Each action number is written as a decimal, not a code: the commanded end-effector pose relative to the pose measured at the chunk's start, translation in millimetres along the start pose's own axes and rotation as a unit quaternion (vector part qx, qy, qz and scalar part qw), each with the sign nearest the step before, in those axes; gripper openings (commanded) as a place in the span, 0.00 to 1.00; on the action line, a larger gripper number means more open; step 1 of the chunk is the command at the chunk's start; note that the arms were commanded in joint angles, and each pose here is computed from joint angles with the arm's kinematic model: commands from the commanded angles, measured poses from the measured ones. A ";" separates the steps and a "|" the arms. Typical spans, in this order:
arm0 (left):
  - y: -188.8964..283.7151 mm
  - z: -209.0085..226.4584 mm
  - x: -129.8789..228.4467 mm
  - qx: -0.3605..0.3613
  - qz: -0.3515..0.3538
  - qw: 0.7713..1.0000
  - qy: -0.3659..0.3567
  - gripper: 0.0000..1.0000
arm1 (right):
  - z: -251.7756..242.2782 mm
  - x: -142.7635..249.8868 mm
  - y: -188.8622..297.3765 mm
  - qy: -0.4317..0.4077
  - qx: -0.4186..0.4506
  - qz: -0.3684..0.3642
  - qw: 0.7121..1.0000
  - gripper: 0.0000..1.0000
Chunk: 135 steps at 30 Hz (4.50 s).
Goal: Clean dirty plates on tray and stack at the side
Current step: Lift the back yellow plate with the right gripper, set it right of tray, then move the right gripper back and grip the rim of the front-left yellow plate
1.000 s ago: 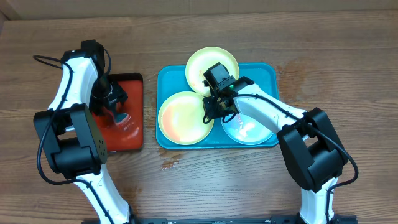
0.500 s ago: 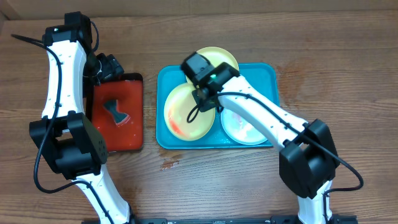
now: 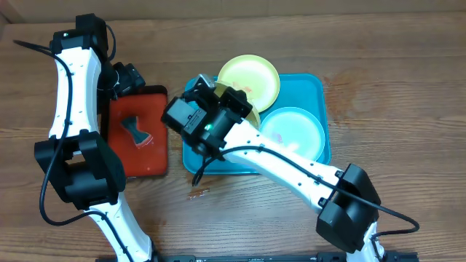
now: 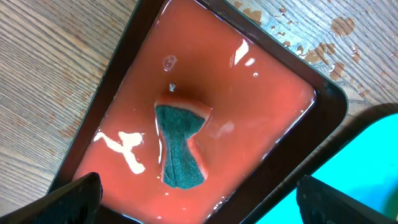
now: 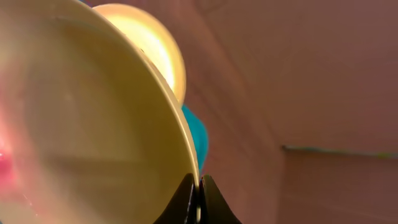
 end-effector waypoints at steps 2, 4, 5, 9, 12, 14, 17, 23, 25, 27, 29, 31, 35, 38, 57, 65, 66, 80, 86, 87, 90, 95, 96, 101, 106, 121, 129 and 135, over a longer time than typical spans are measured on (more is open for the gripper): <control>3.6 -3.2 -3.0 0.004 -0.008 1.000 -0.004 1.00 | -52.1 -22.3 29.6 -0.013 0.126 -0.062 0.990 0.04; 3.6 -3.1 -3.1 0.004 -0.008 1.000 -0.004 1.00 | -57.3 -24.3 34.2 -0.012 0.146 -0.070 0.987 0.04; 3.6 -3.0 -3.0 0.004 -0.008 1.000 -0.004 1.00 | -59.1 -24.7 34.9 -0.012 0.152 -0.071 0.986 0.04; 3.6 -2.6 -3.1 0.004 -0.008 1.000 -0.003 1.00 | -61.7 -25.1 35.7 -0.001 0.161 -0.071 0.984 0.04; 3.6 -2.8 -3.2 0.004 -0.008 1.000 -0.003 1.00 | -61.6 -25.2 35.8 -0.002 0.161 -0.071 0.984 0.04; 3.6 -2.7 -3.1 0.004 -0.008 1.000 -0.003 1.00 | -61.7 -25.1 35.7 -0.002 0.161 -0.071 0.984 0.04; 3.6 -2.8 -3.2 0.004 -0.008 1.000 -0.003 1.00 | -61.6 -25.2 35.7 -0.002 0.161 -0.071 0.984 0.04; 3.6 -2.8 -3.2 0.004 -0.008 1.000 -0.003 1.00 | -53.4 -23.5 32.9 -0.002 0.135 -0.065 0.989 0.04; 3.6 -2.8 -3.2 0.004 -0.008 1.000 -0.003 1.00 | -42.7 -21.1 29.4 -0.001 0.100 -0.057 0.993 0.04; 3.6 -2.8 -3.2 0.004 -0.008 1.000 -0.003 1.00 | -25.4 -17.3 23.8 -0.006 0.042 -0.043 0.998 0.04; 3.6 -2.8 -3.2 0.004 -0.008 1.000 -0.003 1.00 | 4.3 -11.1 18.0 -0.011 -0.058 -0.016 0.998 0.04; 3.6 -2.8 -3.2 0.004 -0.008 1.000 -0.003 1.00 | 16.6 -7.9 12.8 0.000 -0.110 -0.001 0.994 0.04; 3.6 -2.8 -3.3 0.004 -0.008 1.000 -0.003 1.00 | -29.7 -14.5 4.7 0.008 0.021 -0.019 1.000 0.04; 3.6 -2.8 -3.3 0.004 -0.008 1.000 -0.003 1.00 | -28.2 -21.9 5.0 -0.030 0.017 -0.032 0.999 0.04; 3.6 -2.8 -3.3 0.004 -0.008 1.000 -0.003 1.00 | -48.7 31.3 -116.7 -0.316 -0.448 0.178 0.817 0.04; 3.6 -2.8 -3.3 0.004 -0.008 1.000 -0.003 1.00 | -141.6 125.2 -195.9 -0.477 -0.431 0.238 0.728 0.04; 3.6 -2.8 -3.3 0.004 -0.008 1.000 -0.003 1.00 | -150.7 141.9 -205.7 -0.492 -0.415 0.247 0.724 0.04; 3.6 -2.8 -3.3 0.004 -0.008 1.000 -0.003 1.00 | -184.1 311.1 -272.3 -0.611 -0.238 0.331 0.679 0.04; 3.6 -2.8 -3.3 0.004 -0.008 1.000 -0.003 1.00 | -174.7 341.3 -281.7 -0.632 -0.179 0.352 0.667 0.04; 3.6 -2.8 -3.3 0.004 -0.008 1.000 -0.003 1.00 | -174.6 341.3 -281.8 -0.632 -0.178 0.352 0.667 0.04; 3.6 -2.8 -3.3 0.004 -0.008 1.000 -0.003 1.00 | -178.1 338.0 -279.8 -0.633 -0.181 0.351 0.666 0.22; 3.6 -2.8 -3.3 0.004 -0.008 1.000 -0.003 1.00 | -206.5 298.7 -261.7 -0.646 -0.224 0.319 0.656 0.66; 3.6 -2.8 -3.3 0.004 -0.008 1.000 -0.003 1.00 | -216.4 283.9 -255.7 -0.650 -0.237 0.301 0.656 0.71; 3.6 -2.8 -3.3 0.004 -0.008 1.000 -0.003 1.00 | -249.7 177.1 -208.5 -0.626 -0.354 0.160 0.676 0.86; 3.6 -2.8 -3.3 0.004 -0.008 1.000 -0.003 1.00 | -214.0 97.5 -193.4 -0.561 -0.413 0.084 0.712 0.91; 4.2 -6.6 -15.7 0.013 -0.034 0.999 -0.002 1.00 | -14.0 40.1 -226.0 -0.403 -0.346 0.130 0.837 0.84; 4.8 -21.0 -8.6 0.057 -0.016 0.998 -0.004 1.00 | 39.2 54.7 -234.5 -0.374 -0.360 0.166 0.838 0.73; 4.6 -19.7 -5.0 0.054 -0.008 0.998 -0.004 1.00 | 51.0 59.4 -243.6 -0.372 -0.360 0.170 0.838 0.57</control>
Point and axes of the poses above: each gripper's point midway between its finger pads, its own y axis back along the fingers, its own z axis along the line the jaws close on, x = y × z, the point moved 1 cm from there along y, back along the fingers, and after that the axes turned 12 degrees about -y, right-handed, at the moved point
